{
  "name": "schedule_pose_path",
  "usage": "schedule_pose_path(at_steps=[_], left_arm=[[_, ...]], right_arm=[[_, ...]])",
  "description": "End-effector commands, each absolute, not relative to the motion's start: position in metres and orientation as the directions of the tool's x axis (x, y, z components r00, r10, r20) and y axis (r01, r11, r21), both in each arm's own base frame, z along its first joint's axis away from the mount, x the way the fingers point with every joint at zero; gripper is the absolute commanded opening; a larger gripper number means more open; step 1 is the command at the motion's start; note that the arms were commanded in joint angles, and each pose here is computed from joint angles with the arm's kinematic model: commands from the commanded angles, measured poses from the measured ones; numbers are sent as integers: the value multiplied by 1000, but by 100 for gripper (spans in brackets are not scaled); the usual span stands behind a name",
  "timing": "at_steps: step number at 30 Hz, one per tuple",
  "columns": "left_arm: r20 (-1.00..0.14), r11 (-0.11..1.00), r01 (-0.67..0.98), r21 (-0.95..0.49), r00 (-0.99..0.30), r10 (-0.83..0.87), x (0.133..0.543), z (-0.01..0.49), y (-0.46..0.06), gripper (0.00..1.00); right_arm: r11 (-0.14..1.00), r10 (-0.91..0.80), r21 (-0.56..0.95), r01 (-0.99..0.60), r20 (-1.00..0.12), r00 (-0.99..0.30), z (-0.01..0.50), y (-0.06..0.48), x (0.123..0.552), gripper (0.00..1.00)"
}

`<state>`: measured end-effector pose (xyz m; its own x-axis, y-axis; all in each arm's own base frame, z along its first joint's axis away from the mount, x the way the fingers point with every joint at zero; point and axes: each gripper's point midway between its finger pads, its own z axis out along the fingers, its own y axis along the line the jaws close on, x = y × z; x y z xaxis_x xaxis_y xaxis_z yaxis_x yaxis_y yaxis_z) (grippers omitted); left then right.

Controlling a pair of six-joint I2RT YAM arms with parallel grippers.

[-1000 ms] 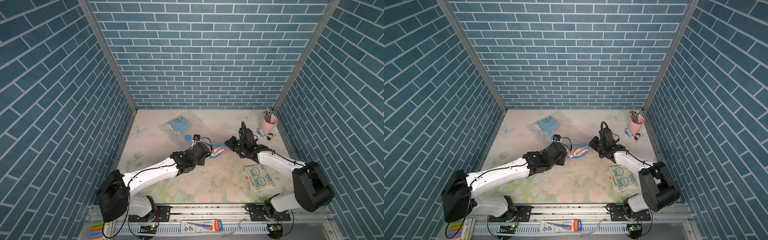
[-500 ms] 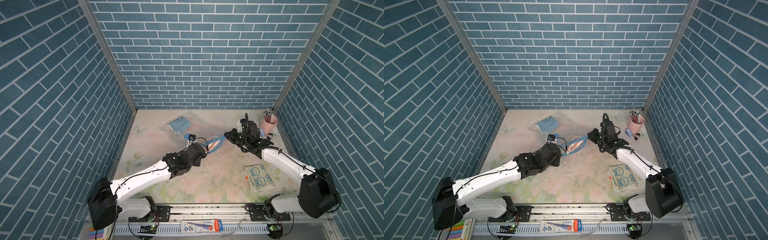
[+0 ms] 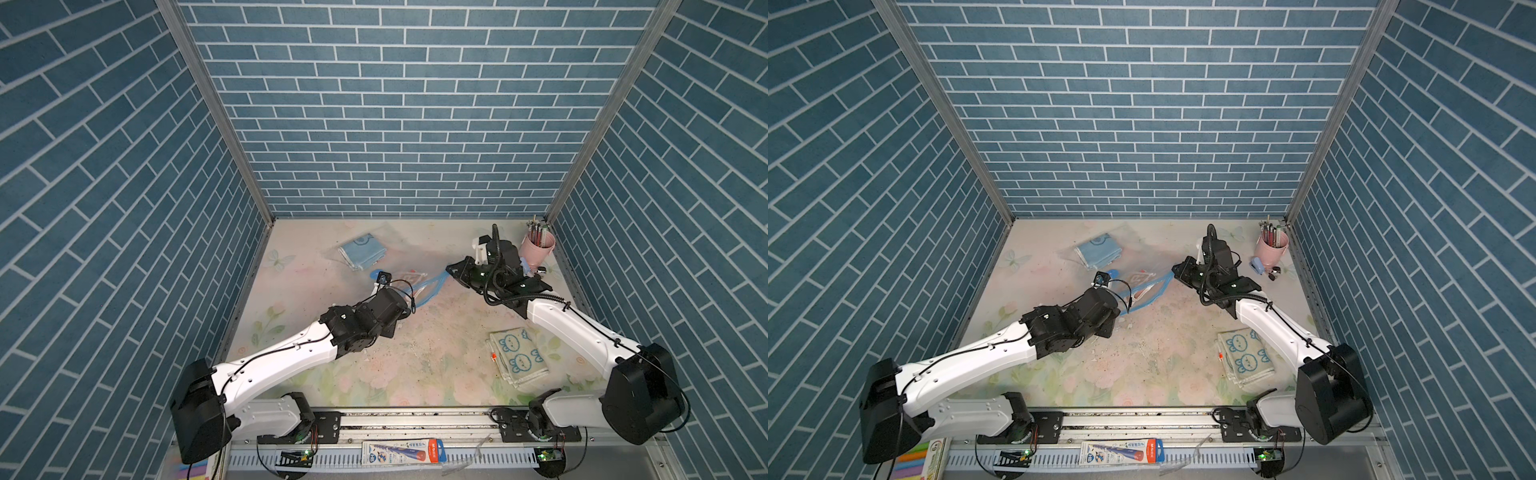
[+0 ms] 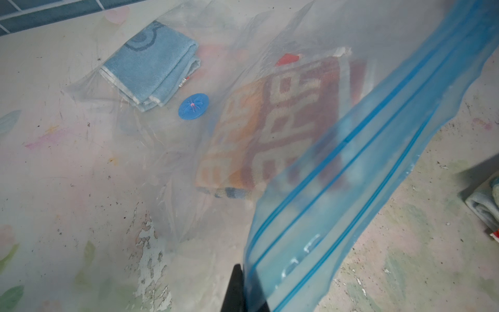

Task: Place the folded towel into the vacuum bag
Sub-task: Adjust the vacuum bag at the center of the board.

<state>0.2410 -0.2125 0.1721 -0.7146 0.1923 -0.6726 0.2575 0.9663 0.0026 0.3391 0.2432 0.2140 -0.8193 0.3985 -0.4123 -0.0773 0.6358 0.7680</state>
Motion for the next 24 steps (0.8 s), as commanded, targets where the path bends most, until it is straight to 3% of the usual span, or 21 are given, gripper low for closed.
schedule_pose_path(at_steps=[1, 24], left_arm=[[-650, 964, 262, 46, -725, 228, 235, 176, -202, 0], [-738, 964, 260, 51, -640, 211, 249, 244, -205, 0]], right_arm=[[587, 392, 790, -178, -470, -791, 248, 251, 347, 0], [566, 316, 773, -286, -524, -791, 286, 264, 340, 0]])
